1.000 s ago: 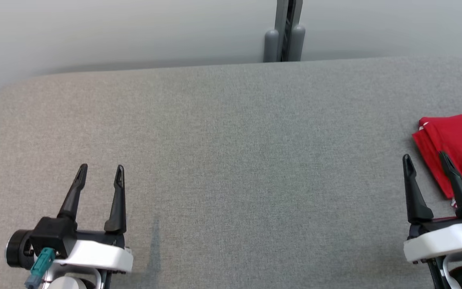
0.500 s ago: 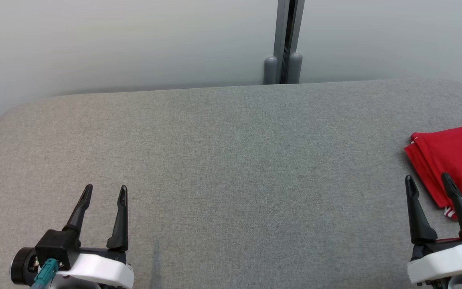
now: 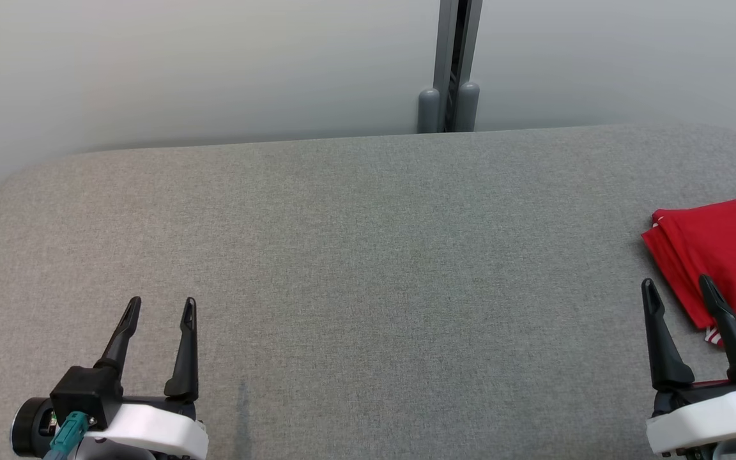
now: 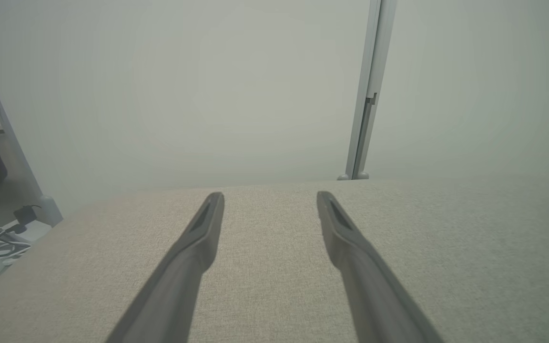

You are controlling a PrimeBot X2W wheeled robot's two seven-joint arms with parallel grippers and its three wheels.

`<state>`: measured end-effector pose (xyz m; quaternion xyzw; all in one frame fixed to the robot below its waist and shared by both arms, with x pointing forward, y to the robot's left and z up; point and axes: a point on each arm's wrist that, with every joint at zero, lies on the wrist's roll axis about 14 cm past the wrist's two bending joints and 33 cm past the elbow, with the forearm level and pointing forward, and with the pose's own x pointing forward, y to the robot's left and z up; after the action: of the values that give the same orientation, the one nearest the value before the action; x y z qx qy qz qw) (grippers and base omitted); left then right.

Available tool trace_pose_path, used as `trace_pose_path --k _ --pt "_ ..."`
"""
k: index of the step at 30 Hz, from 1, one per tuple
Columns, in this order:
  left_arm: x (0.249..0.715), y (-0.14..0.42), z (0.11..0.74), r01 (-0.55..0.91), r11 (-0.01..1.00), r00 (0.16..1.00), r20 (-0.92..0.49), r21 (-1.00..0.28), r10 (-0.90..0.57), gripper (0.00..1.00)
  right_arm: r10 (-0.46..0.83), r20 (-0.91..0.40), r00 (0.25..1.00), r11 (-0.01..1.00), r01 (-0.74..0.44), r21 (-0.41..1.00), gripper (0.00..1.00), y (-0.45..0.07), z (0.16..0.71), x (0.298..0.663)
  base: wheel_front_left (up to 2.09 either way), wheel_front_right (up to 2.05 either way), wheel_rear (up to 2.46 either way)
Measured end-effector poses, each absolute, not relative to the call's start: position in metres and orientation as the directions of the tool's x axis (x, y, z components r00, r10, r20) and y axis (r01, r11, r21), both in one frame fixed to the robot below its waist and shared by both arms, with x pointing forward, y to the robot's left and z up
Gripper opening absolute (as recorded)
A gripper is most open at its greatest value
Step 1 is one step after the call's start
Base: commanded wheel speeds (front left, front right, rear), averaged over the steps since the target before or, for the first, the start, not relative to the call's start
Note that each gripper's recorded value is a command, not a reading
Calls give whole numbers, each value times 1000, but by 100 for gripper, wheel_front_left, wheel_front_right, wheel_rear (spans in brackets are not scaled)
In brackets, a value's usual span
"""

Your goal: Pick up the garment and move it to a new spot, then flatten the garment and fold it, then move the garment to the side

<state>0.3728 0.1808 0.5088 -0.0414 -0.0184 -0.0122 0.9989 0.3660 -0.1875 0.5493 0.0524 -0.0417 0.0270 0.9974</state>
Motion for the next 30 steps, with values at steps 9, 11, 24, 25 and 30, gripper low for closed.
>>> trace_pose_path --k 9,11,24,25,30 --pt "372 180 507 27 996 999 28 -86 -25 100 46 84 995 992 -55 110 100 -189 548 365 0 0 0" --pt "372 180 506 27 996 999 25 -84 -25 100 45 82 996 992 -54 111 100 -189 548 365 0 0 0" --pt "362 177 484 13 995 999 -46 -100 -18 0 43 18 999 988 -46 146 0 -187 526 362 0 0 0" --pt "361 176 482 11 993 998 -52 -117 -18 0 40 3 999 986 -40 163 0 -188 523 362 0 0 0" --pt "360 173 481 8 981 998 -58 -193 -20 0 20 -42 999 971 -9 239 0 -198 513 361 0 0 0"
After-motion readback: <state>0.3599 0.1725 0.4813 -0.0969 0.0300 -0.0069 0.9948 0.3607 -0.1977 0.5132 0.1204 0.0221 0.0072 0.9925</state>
